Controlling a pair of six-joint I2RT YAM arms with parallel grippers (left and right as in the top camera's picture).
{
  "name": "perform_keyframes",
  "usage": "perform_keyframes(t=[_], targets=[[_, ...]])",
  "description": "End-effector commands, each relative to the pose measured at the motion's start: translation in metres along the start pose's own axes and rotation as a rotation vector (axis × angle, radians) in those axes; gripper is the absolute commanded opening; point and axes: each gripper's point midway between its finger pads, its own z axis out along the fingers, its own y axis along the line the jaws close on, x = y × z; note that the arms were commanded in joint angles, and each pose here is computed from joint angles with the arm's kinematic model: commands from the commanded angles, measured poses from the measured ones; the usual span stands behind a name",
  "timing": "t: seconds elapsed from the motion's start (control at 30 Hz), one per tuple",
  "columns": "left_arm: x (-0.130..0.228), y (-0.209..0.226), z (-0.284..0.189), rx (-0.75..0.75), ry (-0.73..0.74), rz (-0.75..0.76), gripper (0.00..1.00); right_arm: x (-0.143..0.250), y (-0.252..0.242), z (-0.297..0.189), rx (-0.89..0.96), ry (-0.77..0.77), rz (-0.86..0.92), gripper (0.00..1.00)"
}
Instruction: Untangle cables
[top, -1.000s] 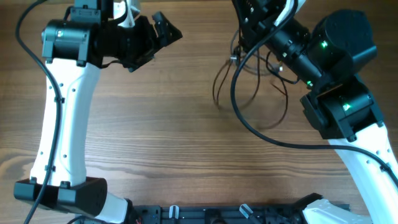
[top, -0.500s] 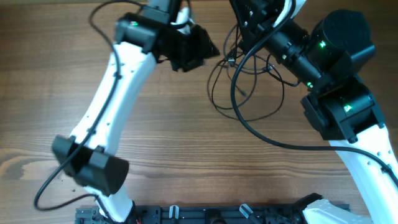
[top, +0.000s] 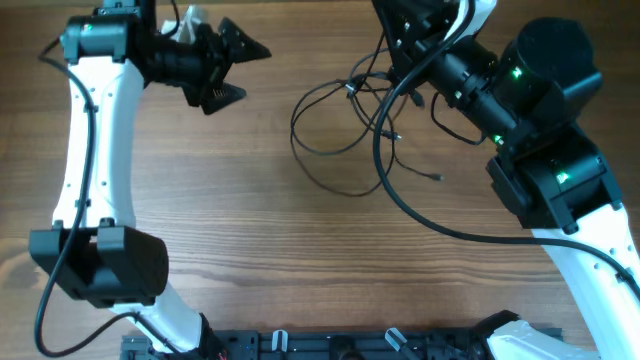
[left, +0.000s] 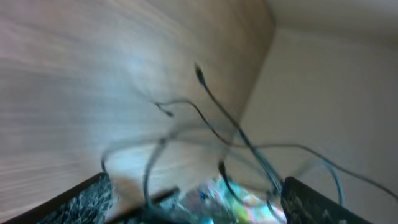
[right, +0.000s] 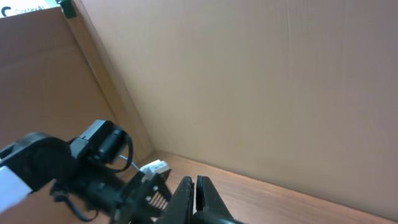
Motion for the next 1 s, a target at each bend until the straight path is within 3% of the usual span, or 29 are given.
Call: perform_keyframes(t=[0.0,0.13,0.27,0.6,0.87,0.9,0.97], targets=[[0.039,-0.028,0.004,0.112,0.129,0.136,0.88,-0.011,0.000,-0.008,0.023,-0.036,-0.008,0.06],[0.070,-0.033,0.043,0.014,0.193,0.294,0.86,-0.010,-0.001,-0.007,0.024,-0.030,-0.006,0.06],[0.082,-0.045,0.071,-0.036,0.186,0.358,0.88,-0.008,-0.001,-0.007,0.024,-0.025,-0.002,0.06],[0.085,-0.066,0.084,-0.001,0.166,0.269,0.91,0.001,0.001,-0.007,0.009,0.015,0.007,0.06],[0.108,-0.074,0.109,0.005,0.222,0.330,0.93,0.001,0.002,-0.007,0.000,0.017,0.031,0.05],[0.111,-0.075,0.114,0.005,0.229,0.340,0.90,0.001,0.004,-0.007,-0.010,0.018,0.030,0.05],[0.113,-0.075,0.124,0.003,0.244,0.350,0.64,0.001,0.005,-0.007,-0.014,0.018,0.030,0.05]])
